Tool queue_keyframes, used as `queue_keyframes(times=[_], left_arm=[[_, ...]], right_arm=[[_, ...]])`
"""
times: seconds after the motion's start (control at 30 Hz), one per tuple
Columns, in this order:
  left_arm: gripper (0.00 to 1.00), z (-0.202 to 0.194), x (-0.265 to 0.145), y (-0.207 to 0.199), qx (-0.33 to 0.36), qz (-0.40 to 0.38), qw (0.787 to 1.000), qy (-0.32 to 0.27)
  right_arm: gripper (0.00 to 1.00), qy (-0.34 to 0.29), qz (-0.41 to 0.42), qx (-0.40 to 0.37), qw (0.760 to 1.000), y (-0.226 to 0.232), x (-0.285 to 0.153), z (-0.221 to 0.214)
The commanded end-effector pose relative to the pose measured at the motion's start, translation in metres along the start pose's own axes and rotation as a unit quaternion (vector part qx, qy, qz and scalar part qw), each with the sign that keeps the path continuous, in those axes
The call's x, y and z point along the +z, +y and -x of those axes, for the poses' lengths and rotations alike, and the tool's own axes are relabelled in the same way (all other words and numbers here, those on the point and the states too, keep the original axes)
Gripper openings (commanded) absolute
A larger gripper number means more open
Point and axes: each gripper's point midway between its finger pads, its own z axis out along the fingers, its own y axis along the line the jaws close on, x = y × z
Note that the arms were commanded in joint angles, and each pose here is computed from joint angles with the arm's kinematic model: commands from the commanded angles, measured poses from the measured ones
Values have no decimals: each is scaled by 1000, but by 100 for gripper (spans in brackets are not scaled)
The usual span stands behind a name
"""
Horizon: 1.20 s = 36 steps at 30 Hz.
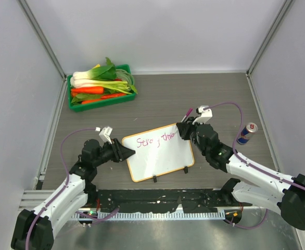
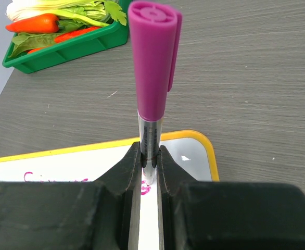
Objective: Write a sentence on the whiteboard
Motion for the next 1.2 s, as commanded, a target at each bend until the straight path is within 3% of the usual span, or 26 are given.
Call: queue_keyframes(times=[0.0, 0.47, 1.17], left_arm=[[0, 2, 0, 18, 15, 39, 999, -9], [0, 1, 0, 18, 15, 40, 999, -8], [0, 0, 1, 18, 14, 38, 999, -3]], right_arm=[[1, -41, -5, 12, 999, 7, 5, 29], [1, -51, 41, 42, 997, 24, -7, 41], [1, -44, -13, 18, 999, -6, -6, 25]])
